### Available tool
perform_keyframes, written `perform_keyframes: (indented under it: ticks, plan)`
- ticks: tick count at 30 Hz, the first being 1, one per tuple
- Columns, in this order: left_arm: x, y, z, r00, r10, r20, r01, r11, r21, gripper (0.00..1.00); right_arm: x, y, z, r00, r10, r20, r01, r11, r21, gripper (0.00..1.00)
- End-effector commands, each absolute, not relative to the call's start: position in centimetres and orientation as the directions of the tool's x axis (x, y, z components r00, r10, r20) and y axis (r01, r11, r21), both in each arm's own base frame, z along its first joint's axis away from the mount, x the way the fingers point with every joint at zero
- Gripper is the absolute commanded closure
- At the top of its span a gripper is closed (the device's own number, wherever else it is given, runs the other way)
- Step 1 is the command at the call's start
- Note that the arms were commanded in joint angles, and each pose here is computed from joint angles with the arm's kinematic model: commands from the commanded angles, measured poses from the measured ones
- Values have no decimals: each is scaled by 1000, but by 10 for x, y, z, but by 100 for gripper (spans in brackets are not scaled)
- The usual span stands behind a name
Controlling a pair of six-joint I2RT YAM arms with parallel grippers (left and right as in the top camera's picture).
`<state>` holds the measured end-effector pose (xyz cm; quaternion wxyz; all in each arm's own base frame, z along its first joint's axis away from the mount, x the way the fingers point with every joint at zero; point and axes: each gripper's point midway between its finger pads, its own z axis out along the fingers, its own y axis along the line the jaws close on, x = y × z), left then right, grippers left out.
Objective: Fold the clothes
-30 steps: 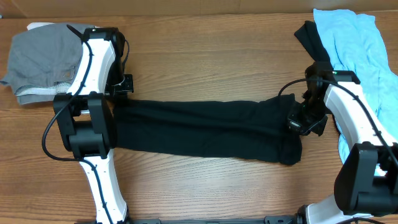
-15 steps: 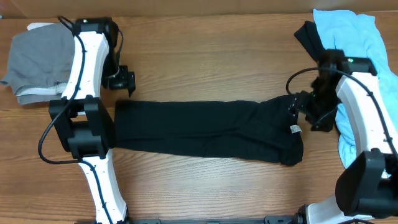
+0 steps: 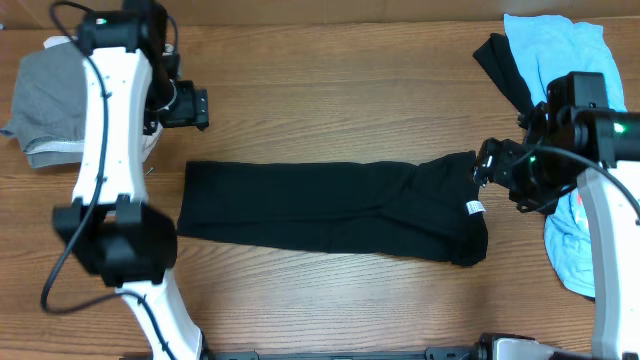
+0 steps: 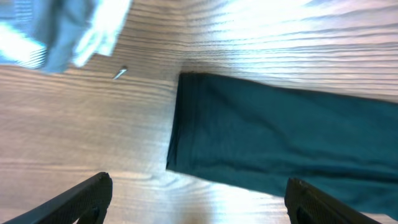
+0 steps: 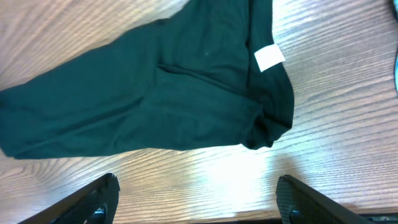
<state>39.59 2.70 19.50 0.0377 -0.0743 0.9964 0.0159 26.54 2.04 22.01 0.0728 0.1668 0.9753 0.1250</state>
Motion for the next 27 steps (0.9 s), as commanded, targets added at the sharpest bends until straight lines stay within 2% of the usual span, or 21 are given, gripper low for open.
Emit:
perform_keyframes:
  ticks: [1, 7, 15, 27]
  plan:
    - [376, 29, 250, -962, -184, -199, -189, 982, 6, 10, 261, 28, 247, -926, 320, -199, 252, 918, 305, 15]
    - [357, 29, 246, -970, -188, -157, -193, 981, 20, 11, 259, 34, 253, -924, 310, -224, 231, 919, 319, 15]
    - [349, 28, 154, -995, -105, 0, -105, 994, 25, 10, 265, 35, 255, -919, 305, -249, 217, 921, 325, 15]
    - [345, 36, 61, -998, -58, 1, -58, 998, 25, 11, 275, 35, 254, -906, 325, -271, 226, 913, 340, 15]
